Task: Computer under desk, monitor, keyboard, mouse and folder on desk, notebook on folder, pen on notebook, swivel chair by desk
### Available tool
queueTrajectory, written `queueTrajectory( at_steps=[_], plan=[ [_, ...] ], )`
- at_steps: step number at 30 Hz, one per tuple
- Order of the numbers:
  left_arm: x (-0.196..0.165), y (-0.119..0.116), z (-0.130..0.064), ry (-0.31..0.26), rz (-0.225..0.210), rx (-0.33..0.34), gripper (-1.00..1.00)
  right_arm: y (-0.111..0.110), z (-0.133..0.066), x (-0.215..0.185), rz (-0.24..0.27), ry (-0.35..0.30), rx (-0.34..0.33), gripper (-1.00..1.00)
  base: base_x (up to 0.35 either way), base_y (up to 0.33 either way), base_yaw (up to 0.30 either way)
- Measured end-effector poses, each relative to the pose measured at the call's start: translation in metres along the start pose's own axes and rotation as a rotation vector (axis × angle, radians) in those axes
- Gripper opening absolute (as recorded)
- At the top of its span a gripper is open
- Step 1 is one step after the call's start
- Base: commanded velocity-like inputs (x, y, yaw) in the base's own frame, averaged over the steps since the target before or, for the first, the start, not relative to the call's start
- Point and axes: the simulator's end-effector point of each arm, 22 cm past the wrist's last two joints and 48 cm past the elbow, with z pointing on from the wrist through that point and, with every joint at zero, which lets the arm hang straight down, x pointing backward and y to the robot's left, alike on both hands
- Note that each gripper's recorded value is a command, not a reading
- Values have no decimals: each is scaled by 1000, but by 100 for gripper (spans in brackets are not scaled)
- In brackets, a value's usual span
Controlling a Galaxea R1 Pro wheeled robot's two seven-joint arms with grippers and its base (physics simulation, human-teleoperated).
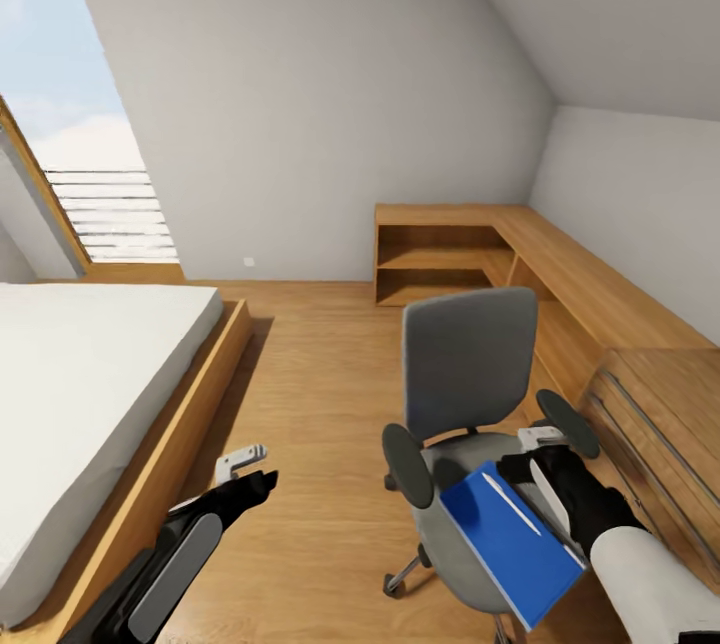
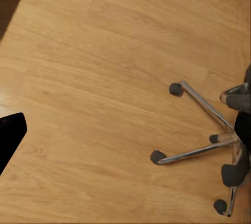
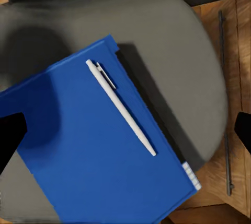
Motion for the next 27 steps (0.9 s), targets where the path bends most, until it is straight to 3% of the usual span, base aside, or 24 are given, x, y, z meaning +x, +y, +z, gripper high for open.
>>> queueTrajectory(
  at_steps=[4, 7, 12, 21, 24, 27],
  plan=[
    [-9, -9, -4, -16, -23, 25, 100, -1, 1, 6, -56, 11, -110, 100, 1, 0, 22],
    [-8, -5, -2, -16, -30, 7, 100, -5, 3, 9, -71, 19, -151, 100, 0, 0, 6],
    [-5, 5, 2, -16, -35, -44, 100, -11, 7, 14, -82, 27, -174, 100, 0, 0, 1],
    [-9, 2, 6, -39, -36, -33, 100, -9, 17, 19, -84, 28, -176, 100, 0, 0, 0],
    [-16, -12, -17, -87, -42, 10, 100, -9, 20, 18, -83, 24, -173, 100, 0, 0, 0],
    [2, -1, -29, -79, -49, -29, 100, -10, 24, 19, -83, 24, -171, 100, 0, 0, 0]
  ],
)
